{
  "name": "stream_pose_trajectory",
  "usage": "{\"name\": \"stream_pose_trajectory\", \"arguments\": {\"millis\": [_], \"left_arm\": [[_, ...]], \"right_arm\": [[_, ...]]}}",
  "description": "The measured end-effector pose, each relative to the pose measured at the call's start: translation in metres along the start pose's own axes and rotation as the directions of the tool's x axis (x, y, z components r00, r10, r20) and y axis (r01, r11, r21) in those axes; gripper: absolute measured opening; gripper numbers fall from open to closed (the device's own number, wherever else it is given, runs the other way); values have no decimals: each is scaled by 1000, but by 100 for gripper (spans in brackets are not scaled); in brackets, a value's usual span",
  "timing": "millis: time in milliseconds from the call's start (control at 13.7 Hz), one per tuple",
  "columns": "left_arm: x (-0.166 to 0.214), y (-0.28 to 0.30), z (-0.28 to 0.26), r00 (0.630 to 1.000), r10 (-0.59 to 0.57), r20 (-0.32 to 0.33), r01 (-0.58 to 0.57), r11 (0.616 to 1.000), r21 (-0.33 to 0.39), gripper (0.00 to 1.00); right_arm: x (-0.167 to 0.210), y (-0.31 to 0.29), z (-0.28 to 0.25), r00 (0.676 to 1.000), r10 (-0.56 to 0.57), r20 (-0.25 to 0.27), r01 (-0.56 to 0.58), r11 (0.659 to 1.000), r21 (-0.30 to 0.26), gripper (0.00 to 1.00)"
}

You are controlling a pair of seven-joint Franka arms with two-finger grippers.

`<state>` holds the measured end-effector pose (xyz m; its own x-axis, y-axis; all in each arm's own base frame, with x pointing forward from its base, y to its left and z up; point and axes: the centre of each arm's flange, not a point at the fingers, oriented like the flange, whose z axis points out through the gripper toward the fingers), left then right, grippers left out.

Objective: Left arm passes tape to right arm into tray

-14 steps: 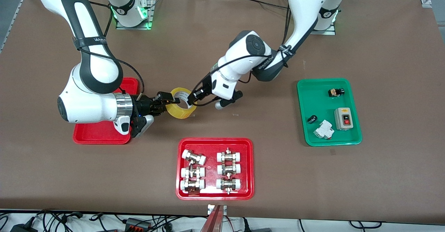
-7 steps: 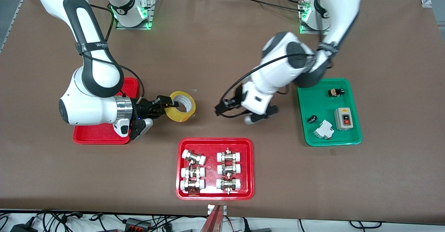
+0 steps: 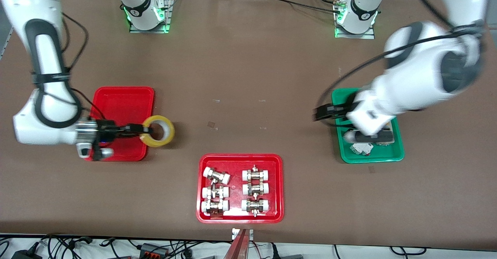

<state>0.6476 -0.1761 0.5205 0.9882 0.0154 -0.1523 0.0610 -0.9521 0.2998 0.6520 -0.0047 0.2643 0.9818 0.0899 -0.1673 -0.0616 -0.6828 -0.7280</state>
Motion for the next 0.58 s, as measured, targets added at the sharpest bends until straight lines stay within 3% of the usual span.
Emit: {"name": "stream_pose_trajectory", "arguments": {"millis": [219,583], "left_arm": [[-6,-79,-40,998,-15,66,7,993,119,100],[-34,-98,-55,991,-38,126,-7,942,337,100]], "right_arm": [[-28,59,-44,995,101,19,-102,991,85,53],[-49,119,-72,984,176,-16,-173,976,130,53]]}}
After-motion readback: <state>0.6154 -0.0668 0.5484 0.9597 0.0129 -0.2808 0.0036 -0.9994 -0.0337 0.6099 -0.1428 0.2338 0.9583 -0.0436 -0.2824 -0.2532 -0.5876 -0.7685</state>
